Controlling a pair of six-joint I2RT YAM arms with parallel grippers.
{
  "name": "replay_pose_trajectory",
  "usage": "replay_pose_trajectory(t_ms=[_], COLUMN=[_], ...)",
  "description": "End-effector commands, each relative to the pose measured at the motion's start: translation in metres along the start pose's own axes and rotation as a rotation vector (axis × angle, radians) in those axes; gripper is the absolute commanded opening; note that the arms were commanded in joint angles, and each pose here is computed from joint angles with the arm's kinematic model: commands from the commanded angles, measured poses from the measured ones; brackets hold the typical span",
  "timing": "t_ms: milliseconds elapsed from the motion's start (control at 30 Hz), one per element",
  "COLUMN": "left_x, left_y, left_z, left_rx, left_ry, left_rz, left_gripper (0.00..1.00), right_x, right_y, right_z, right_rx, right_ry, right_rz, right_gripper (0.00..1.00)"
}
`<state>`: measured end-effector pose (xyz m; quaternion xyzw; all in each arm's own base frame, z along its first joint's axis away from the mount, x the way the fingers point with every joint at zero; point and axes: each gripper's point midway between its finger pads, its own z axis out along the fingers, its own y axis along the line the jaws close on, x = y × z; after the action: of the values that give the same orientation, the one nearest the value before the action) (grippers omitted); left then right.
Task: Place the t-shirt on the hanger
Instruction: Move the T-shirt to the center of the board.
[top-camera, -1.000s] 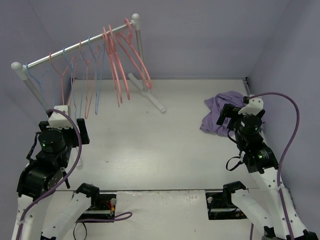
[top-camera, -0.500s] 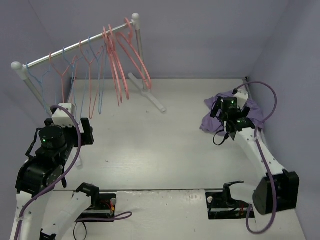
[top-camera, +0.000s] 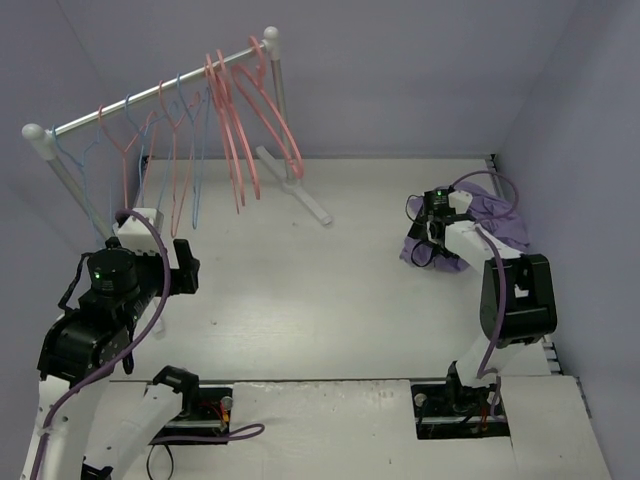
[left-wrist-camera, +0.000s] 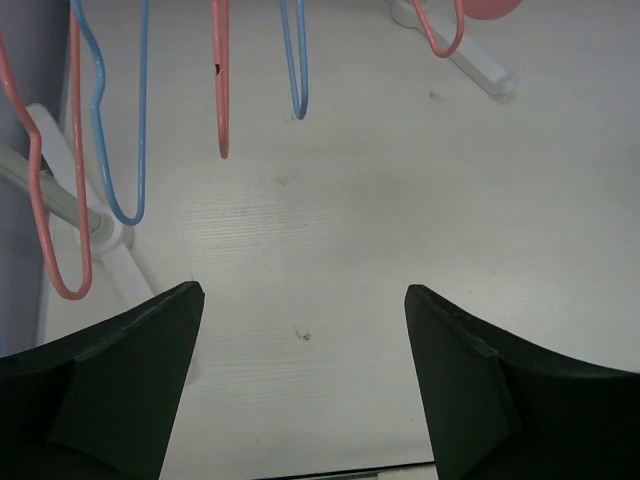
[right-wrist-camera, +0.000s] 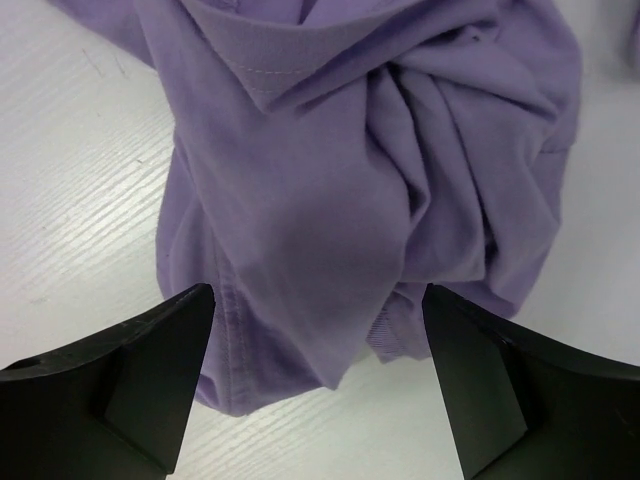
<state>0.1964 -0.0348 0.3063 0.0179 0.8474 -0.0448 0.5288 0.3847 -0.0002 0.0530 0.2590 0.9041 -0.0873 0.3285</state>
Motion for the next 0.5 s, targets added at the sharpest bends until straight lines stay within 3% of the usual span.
replay_pose_trajectory(t_ms=[0,300,367,467], left_x=[-0.007,-0.005,-0.005,-0.006], left_y=[-0.009,-0.014,-0.015,-0.018], left_z=[0.008,0.015,0.015,0.016], left_rx=[0.034,0.049,0.052,0.063], left_ry=[0.000,0.030,0.032,0.036], left_rz=[-0.016,-0.025,-0.030,-0.043], left_gripper=[0.78,0.78,0.78,0.78], right_x=[-0.023,0.000,0.003,0.006], right_y=[0.029,0.042,0.045,0.048], right_z=[-0.006,0.019,0.022,0.020], right_rx=[-0.084,-0.085,-0.086,-0.085], right_ry=[-0.065,-0.001,0.005,0.000], right_rz=[0.086,0.069,0.054,0.017], right_gripper=[0.81,0.79,0.73,0.45])
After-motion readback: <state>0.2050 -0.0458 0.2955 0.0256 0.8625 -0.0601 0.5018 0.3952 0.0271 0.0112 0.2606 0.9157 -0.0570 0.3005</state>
